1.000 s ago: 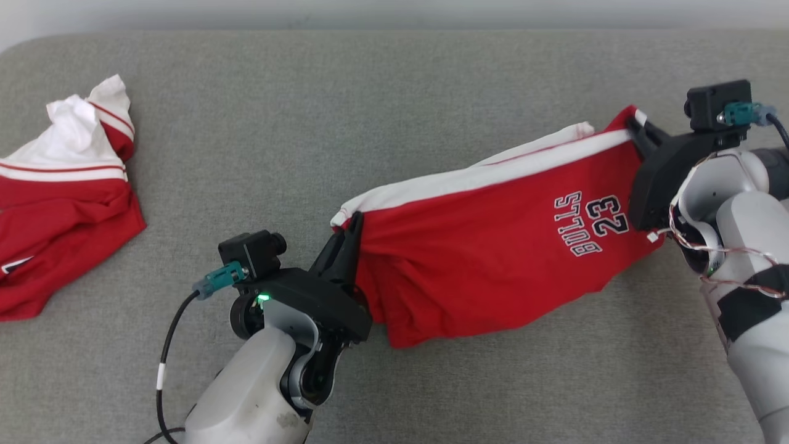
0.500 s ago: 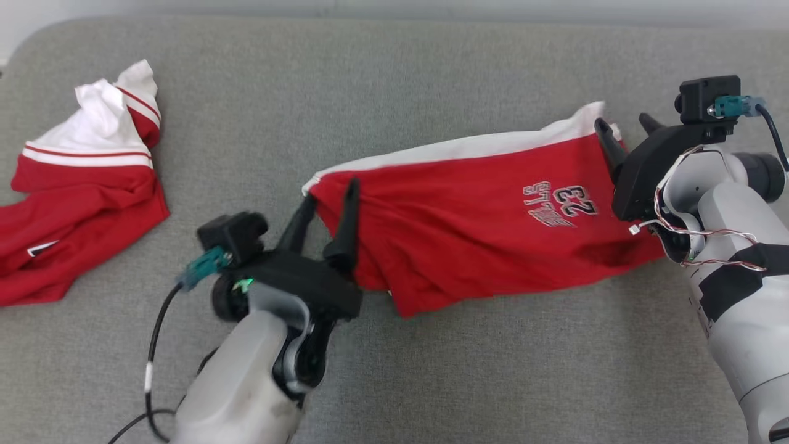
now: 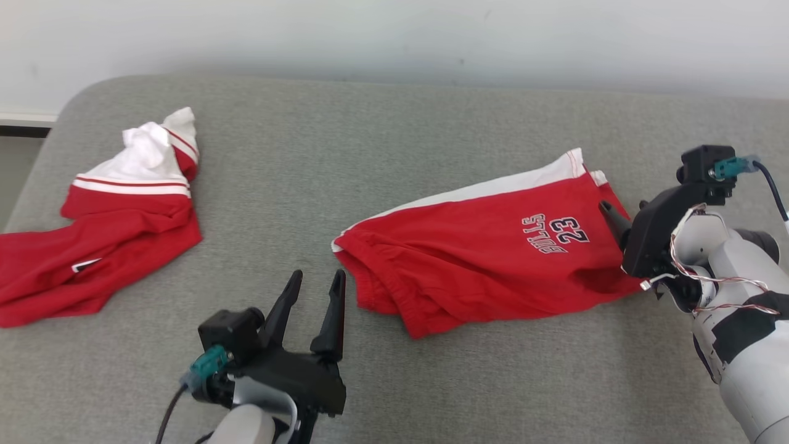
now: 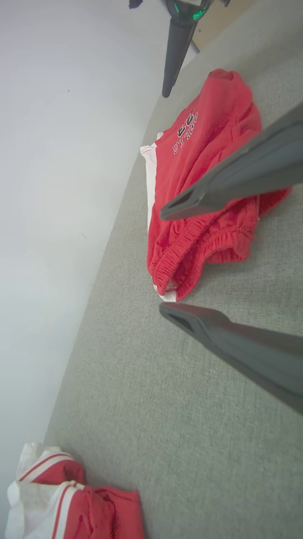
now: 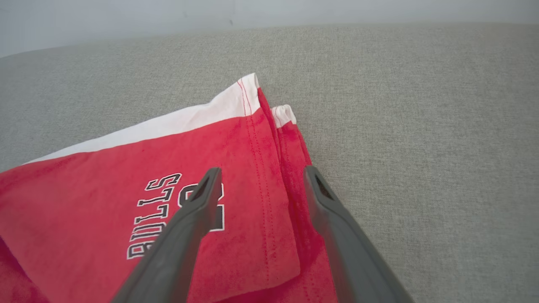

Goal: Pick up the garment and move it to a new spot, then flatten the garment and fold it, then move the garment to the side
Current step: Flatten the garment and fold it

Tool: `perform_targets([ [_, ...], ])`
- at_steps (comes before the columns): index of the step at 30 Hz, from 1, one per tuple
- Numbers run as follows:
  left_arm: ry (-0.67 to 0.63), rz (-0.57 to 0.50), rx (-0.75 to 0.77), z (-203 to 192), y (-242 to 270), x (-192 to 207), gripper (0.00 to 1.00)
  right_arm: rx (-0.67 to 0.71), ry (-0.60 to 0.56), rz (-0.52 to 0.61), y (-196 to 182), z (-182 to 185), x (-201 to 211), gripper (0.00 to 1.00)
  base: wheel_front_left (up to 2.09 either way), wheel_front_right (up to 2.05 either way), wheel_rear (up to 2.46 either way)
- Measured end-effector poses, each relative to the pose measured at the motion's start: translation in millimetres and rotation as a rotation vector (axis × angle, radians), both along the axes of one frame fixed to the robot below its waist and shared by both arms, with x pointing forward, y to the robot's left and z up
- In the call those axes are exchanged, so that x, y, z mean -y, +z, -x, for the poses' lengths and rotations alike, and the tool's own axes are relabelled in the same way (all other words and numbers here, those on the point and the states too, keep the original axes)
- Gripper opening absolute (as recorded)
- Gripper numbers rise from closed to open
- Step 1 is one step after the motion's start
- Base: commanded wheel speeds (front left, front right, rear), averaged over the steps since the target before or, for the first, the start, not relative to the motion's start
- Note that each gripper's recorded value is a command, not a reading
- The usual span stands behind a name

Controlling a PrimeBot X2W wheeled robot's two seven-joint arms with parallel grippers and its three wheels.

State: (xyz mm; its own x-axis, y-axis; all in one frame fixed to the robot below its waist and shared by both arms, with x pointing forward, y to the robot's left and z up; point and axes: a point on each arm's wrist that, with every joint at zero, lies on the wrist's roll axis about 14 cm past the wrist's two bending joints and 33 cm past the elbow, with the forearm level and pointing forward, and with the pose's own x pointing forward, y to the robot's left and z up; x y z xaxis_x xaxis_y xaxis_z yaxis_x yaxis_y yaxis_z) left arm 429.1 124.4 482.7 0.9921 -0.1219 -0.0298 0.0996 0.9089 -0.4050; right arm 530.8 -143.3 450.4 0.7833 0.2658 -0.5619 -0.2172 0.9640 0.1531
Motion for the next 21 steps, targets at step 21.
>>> perform_targets([
  [21, 0.186, -0.260, 0.070, 67.0, 10.7, -69.6, 1.00, -0.092, -0.119, -0.018, -38.5, -17.9, 8.4, 1.00, 0.00, 0.00, 0.00],
])
